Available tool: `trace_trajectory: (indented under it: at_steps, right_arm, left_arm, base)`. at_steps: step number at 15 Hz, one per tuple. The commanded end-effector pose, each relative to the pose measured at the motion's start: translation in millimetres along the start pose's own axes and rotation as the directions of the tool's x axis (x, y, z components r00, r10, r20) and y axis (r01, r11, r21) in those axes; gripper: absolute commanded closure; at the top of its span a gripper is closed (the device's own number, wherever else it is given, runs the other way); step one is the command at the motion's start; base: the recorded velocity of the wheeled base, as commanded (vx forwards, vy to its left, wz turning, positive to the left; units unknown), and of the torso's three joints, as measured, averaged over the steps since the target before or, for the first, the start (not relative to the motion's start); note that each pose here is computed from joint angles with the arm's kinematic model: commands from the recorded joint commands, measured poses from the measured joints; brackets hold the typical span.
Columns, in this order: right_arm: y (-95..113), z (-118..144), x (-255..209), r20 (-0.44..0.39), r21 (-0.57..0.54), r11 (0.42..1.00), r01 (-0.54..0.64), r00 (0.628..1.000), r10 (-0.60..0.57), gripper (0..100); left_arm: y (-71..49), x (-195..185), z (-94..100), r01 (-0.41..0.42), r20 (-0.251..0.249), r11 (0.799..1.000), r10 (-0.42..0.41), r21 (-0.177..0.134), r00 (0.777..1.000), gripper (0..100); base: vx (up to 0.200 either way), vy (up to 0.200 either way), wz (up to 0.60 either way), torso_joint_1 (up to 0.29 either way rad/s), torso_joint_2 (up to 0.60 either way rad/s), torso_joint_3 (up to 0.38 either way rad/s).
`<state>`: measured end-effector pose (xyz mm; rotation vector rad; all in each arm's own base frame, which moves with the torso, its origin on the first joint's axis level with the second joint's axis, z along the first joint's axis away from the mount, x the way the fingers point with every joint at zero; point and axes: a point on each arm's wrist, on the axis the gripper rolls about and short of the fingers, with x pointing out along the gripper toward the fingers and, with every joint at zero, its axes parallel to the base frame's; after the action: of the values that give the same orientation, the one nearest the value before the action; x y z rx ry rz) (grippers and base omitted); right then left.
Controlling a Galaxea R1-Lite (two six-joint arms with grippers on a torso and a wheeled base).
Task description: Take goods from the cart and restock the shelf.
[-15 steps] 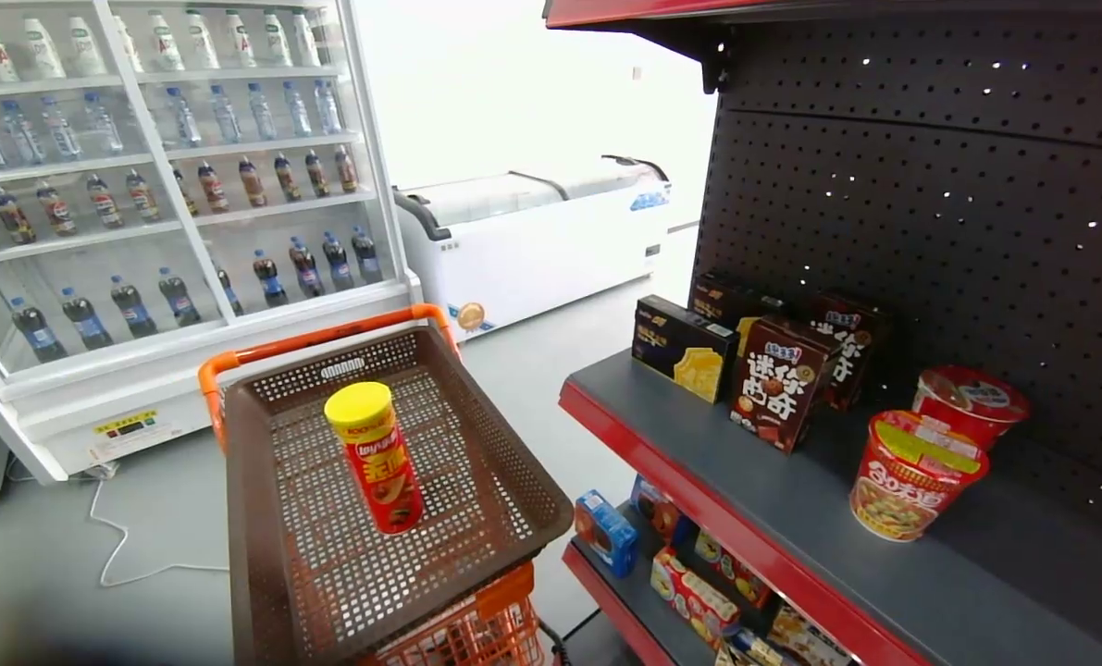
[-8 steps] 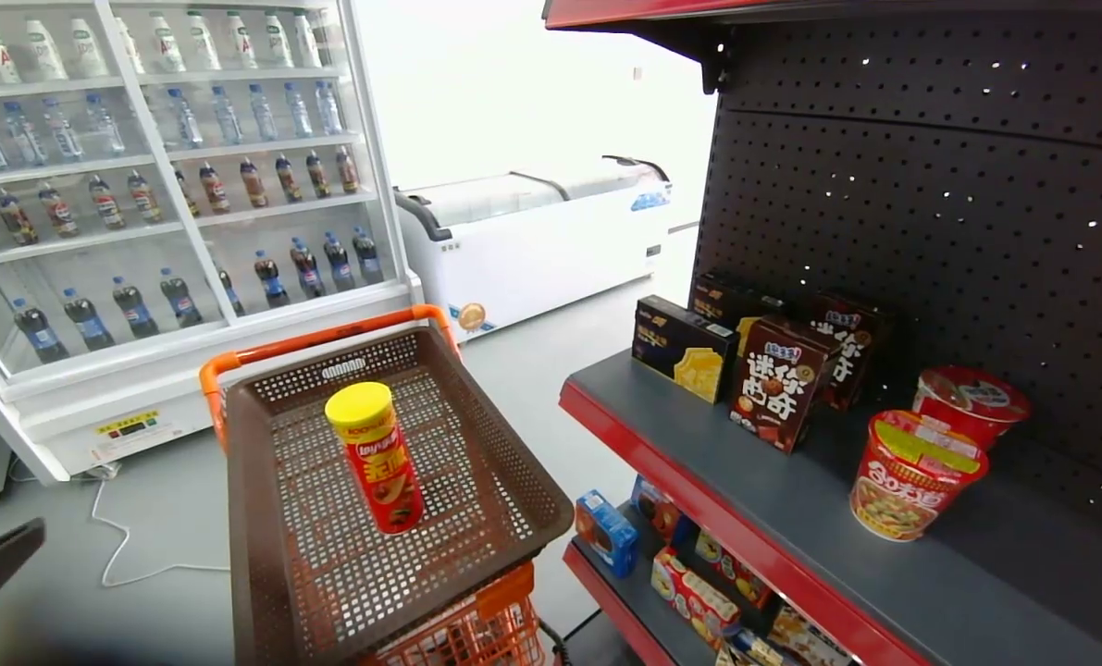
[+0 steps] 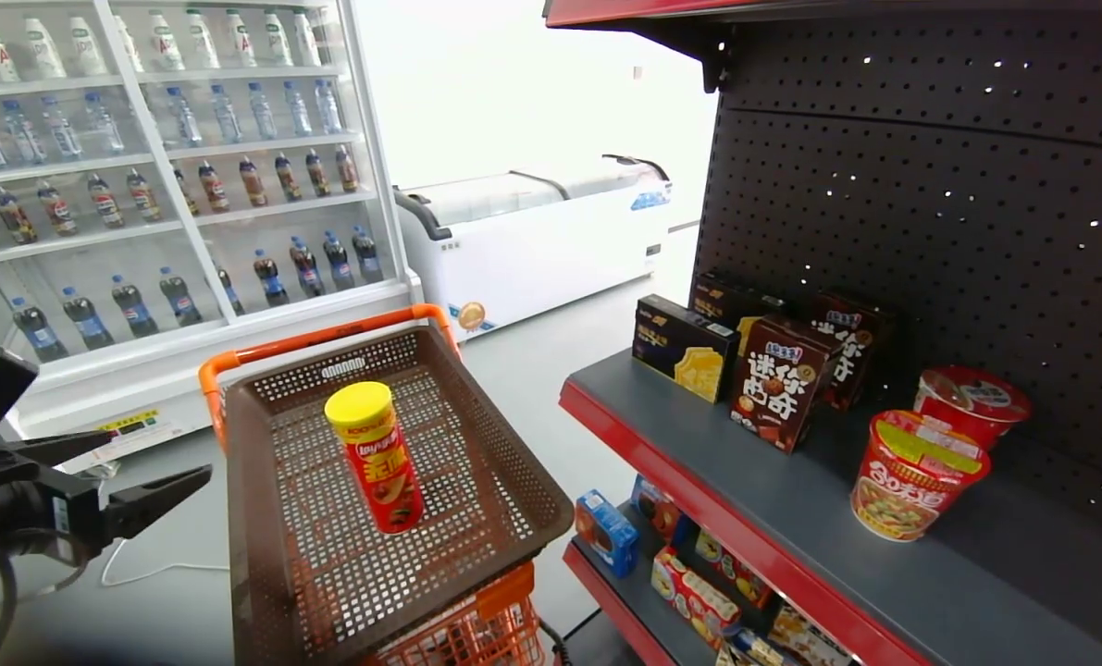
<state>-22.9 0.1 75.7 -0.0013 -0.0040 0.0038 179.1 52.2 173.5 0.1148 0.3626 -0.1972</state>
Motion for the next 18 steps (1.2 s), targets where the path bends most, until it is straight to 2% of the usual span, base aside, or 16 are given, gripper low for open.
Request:
trace_trajectory:
  at_steps: [1, 2, 4, 6, 8, 10, 13, 18]
  right_arm:
    - [0.0, 0.1, 0.1, -0.001, 0.0, 1.0, -0.001, 1.0, 0.001, 0]
    - [0.0, 0.1, 0.1, -0.001, 0.0, 1.0, -0.001, 1.0, 0.001, 0]
    - [0.0, 0.1, 0.1, -0.001, 0.0, 1.0, -0.001, 1.0, 0.001, 0]
    - [0.0, 0.1, 0.1, -0.001, 0.0, 1.0, -0.001, 1.0, 0.001, 0]
    - [0.1, 0.1, 0.1, -0.001, 0.0, 1.0, 0.001, 1.0, -0.001, 0]
    - [0.1, 0.1, 0.1, -0.001, 0.0, 1.0, 0.001, 1.0, -0.001, 0]
    - [0.0, 0.1, 0.1, -0.001, 0.0, 1.0, -0.001, 1.0, 0.001, 0]
    - [0.0, 0.1, 0.1, -0.001, 0.0, 1.0, -0.001, 1.0, 0.001, 0]
  left_arm:
    - [-2.4, 43.3, -21.4, 0.098, -0.079, 0.994, -0.102, -0.049, 0.992, 0]
    - [-0.3, 53.1, -23.3, 0.1, -0.074, 0.993, -0.104, -0.055, 0.992, 0]
    - [4.8, 74.7, -30.2, 0.103, -0.063, 0.993, -0.106, -0.049, 0.992, 0]
    - [8.0, 97.1, -36.3, 0.11, -0.026, 0.993, -0.111, -0.051, 0.993, 0]
    - [2.4, 120.4, -42.4, 0.143, 0.011, 0.989, -0.143, -0.036, 0.99, 0]
    - [-0.2, 138.0, -52.0, 0.165, 0.011, 0.986, -0.164, -0.028, 0.986, 0]
    - [-6.8, 154.4, -65.2, 0.198, -0.023, 0.98, -0.199, -0.036, 0.98, 0]
    - [2.7, 191.2, -74.5, 0.194, -0.003, 0.981, -0.194, -0.014, 0.981, 0]
  base:
    - [0.0, 0.0, 0.0, 0.0, 0.0, 0.0]
    - [0.0, 0.0, 0.0, 0.0, 0.0, 0.0]
    - [0.0, 0.0, 0.0, 0.0, 0.0, 0.0]
    - [0.0, 0.0, 0.0, 0.0, 0.0, 0.0]
    - [0.0, 0.0, 0.0, 0.0, 0.0, 0.0]
    - [0.0, 0.0, 0.0, 0.0, 0.0, 0.0]
    - [0.0, 0.0, 0.0, 0.0, 0.0, 0.0]
    - [0.0, 0.0, 0.0, 0.0, 0.0, 0.0]
